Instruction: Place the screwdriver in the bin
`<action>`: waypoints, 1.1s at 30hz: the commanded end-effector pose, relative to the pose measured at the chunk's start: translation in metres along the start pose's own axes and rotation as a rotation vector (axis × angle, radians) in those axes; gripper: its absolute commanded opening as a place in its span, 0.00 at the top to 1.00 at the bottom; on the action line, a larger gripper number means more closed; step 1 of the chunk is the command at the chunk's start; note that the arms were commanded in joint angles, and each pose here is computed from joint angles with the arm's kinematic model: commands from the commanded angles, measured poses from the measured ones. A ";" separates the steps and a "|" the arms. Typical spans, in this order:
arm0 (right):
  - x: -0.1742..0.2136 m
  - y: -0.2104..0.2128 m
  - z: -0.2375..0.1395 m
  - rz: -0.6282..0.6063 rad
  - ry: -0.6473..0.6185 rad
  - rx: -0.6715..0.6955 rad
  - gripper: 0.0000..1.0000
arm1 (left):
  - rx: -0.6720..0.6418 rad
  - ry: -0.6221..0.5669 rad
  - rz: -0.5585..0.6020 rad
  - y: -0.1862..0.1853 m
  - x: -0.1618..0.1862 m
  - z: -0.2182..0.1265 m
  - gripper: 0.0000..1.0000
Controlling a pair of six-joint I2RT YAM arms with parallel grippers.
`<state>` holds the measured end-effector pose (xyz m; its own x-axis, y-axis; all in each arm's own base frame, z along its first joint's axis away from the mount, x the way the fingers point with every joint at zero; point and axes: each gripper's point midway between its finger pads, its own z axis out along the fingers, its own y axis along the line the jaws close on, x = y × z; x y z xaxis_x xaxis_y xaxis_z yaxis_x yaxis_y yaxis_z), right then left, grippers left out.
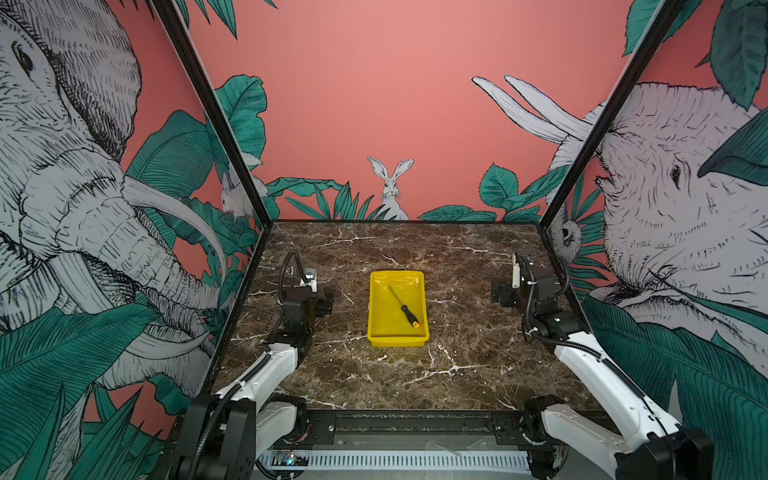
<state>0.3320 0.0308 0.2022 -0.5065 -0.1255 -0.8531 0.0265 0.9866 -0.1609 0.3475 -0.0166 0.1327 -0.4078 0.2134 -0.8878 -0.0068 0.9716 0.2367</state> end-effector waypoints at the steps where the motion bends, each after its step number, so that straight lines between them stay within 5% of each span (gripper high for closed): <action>1: -0.025 -0.018 0.003 -0.078 -0.157 0.113 0.01 | -0.084 -0.147 -0.012 0.015 -0.028 0.001 0.00; 8: 0.019 -0.022 0.050 -0.029 -0.142 0.129 0.01 | -0.034 -0.160 0.005 0.001 -0.014 0.012 0.00; 14: 0.047 -0.013 0.083 -0.113 -0.140 0.131 0.01 | -0.088 -0.173 0.003 0.005 -0.007 0.024 0.00; 25: 0.066 -0.036 0.101 0.076 -0.246 0.161 0.01 | -0.001 -0.108 -0.001 -0.005 0.003 0.055 0.00; 27: 0.069 -0.042 0.103 0.093 -0.201 0.186 0.01 | 0.101 -0.054 -0.042 -0.008 0.008 0.068 0.00; 33: 0.067 -0.044 0.108 0.093 -0.183 0.203 0.01 | 0.121 -0.085 -0.063 -0.006 0.011 0.067 0.00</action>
<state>0.3844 -0.0302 0.0848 -0.3853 -0.0946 -0.9179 0.2137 0.9585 -0.1884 0.4076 -0.0004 0.1027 -0.3296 0.1677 -0.9291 0.0169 0.9850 0.1718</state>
